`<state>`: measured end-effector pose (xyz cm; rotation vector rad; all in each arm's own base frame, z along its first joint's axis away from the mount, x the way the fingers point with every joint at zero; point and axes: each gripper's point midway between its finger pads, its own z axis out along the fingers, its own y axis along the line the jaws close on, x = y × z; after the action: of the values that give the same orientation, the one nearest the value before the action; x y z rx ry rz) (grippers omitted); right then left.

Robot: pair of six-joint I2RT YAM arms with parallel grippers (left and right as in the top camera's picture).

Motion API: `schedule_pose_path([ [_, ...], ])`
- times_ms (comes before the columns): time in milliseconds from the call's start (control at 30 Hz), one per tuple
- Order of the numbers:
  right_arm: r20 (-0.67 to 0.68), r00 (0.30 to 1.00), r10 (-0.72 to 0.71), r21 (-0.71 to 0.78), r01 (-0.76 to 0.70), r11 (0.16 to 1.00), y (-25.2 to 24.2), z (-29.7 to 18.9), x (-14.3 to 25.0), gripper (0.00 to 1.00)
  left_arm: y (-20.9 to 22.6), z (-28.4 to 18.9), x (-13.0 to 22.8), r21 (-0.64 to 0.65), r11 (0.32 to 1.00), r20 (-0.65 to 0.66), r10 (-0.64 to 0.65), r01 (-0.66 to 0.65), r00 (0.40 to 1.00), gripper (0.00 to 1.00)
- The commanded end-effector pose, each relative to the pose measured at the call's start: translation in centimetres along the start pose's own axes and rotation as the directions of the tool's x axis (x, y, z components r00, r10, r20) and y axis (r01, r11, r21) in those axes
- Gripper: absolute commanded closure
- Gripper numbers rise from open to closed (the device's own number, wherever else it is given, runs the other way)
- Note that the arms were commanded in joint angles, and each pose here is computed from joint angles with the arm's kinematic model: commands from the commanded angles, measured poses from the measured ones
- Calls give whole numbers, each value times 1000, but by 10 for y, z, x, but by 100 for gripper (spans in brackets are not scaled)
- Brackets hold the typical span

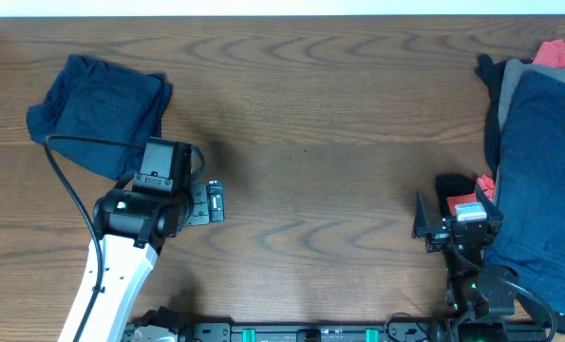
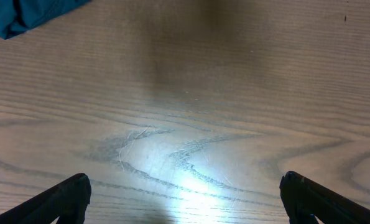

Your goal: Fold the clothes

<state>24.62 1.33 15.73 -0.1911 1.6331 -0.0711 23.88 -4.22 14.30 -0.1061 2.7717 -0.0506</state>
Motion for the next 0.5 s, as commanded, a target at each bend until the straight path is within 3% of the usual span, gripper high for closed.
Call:
schedule_pose_path([
  [0, -2, 1000, -13, 12, 13, 1000, -3, 0, 1, 1, 2, 1, 1, -13, 1000, -4, -12, 12, 1000, 2],
  [233, -2, 1000, -13, 12, 13, 1000, -3, 0, 1, 1, 9, -10, 4, -30, 999, 40, 30, -29, 999, 2],
  [467, -2, 1000, -13, 12, 13, 1000, -3, 0, 1, 1, 18, -10, 12, 20, 1000, 284, -12, 7, 959, 2],
])
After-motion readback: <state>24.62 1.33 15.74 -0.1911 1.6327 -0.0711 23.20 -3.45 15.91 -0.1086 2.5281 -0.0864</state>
